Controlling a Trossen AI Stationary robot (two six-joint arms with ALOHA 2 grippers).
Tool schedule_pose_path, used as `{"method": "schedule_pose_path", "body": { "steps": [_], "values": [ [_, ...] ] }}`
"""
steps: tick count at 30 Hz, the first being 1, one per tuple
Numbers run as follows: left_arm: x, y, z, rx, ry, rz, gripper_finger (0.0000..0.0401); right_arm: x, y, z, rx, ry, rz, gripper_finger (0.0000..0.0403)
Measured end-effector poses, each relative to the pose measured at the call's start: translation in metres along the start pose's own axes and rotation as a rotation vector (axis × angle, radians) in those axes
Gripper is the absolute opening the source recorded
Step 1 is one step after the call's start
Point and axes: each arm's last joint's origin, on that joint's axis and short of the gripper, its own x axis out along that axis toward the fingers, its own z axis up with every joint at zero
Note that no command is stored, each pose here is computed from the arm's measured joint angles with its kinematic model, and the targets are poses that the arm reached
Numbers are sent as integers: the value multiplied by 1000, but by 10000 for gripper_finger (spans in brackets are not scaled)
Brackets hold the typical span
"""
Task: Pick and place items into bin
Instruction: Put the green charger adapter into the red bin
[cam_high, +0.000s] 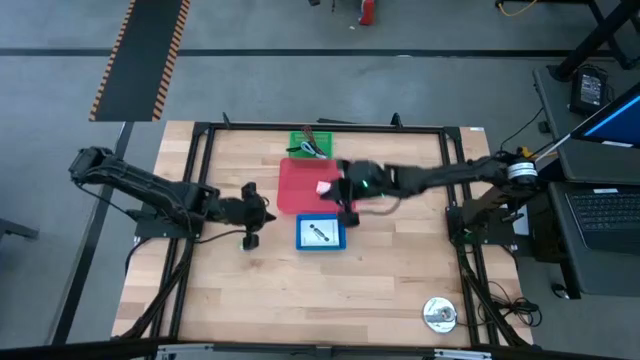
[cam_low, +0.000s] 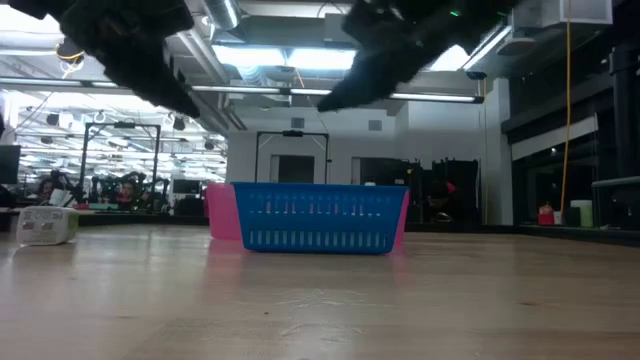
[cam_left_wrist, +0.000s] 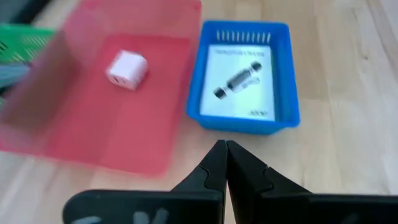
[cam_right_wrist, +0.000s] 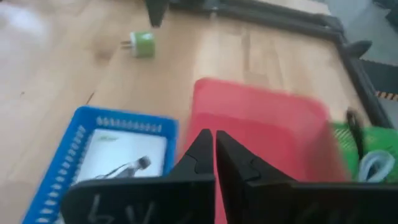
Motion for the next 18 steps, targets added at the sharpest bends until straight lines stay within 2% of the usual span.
{"method": "schedule_pose_path", "body": {
  "steps": [5,11,18],
  "values": [
    [11,-22,-2,-68,77,-16,3,-10,38,-33,39,-49,-73,0],
    [18,-49,6,-134,230,35,3,-20,73,-49,86,-87,-4,0],
    [17,-80,19,-159,440,102,3,-25,100,-51,97,-80,77,0]
  ]
}}
